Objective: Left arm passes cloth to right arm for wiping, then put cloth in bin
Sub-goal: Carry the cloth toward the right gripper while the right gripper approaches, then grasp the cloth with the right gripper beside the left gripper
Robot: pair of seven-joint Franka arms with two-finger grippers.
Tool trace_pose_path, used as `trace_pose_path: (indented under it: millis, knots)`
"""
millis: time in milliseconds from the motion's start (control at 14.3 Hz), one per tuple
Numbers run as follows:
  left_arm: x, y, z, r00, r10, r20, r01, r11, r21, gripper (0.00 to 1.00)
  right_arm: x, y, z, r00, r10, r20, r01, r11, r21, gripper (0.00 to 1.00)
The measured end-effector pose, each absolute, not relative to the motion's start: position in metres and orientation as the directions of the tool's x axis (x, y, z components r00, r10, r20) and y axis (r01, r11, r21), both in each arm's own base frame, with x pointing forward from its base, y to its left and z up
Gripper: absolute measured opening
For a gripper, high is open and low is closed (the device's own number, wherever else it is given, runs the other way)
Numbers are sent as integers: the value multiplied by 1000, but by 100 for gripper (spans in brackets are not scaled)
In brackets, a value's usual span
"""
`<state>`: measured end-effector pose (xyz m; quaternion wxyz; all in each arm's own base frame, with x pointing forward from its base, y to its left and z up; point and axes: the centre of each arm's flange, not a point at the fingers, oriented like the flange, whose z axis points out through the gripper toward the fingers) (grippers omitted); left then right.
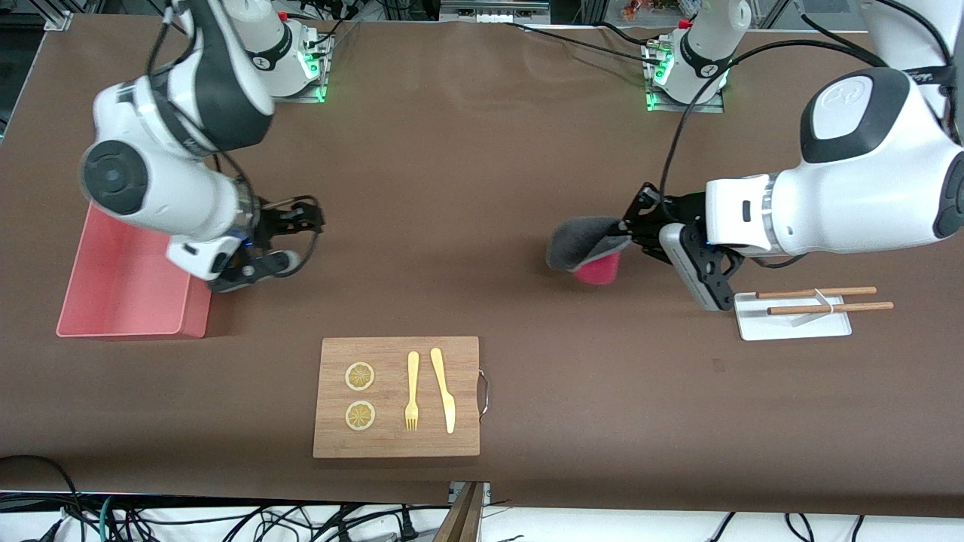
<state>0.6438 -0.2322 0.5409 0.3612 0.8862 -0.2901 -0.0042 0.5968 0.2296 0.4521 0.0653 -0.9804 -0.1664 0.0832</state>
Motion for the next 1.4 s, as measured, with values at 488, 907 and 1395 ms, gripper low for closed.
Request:
trace_pose_path:
  millis: [488,907,1395]
  knots:
    - [646,-313,521,855,-423,299,-485,-452,748,3,550,402,434,864,496,79,499,-829,-251,100]
    - [640,-332,523,818,-453,354,-546,-420,725,3,530,460,417,823,531,201,567,-784,-251,100]
    - [641,-326,524,686,-557,468,-711,-378,593,3,542,475,377,821,499,278,563,-789,-245,100]
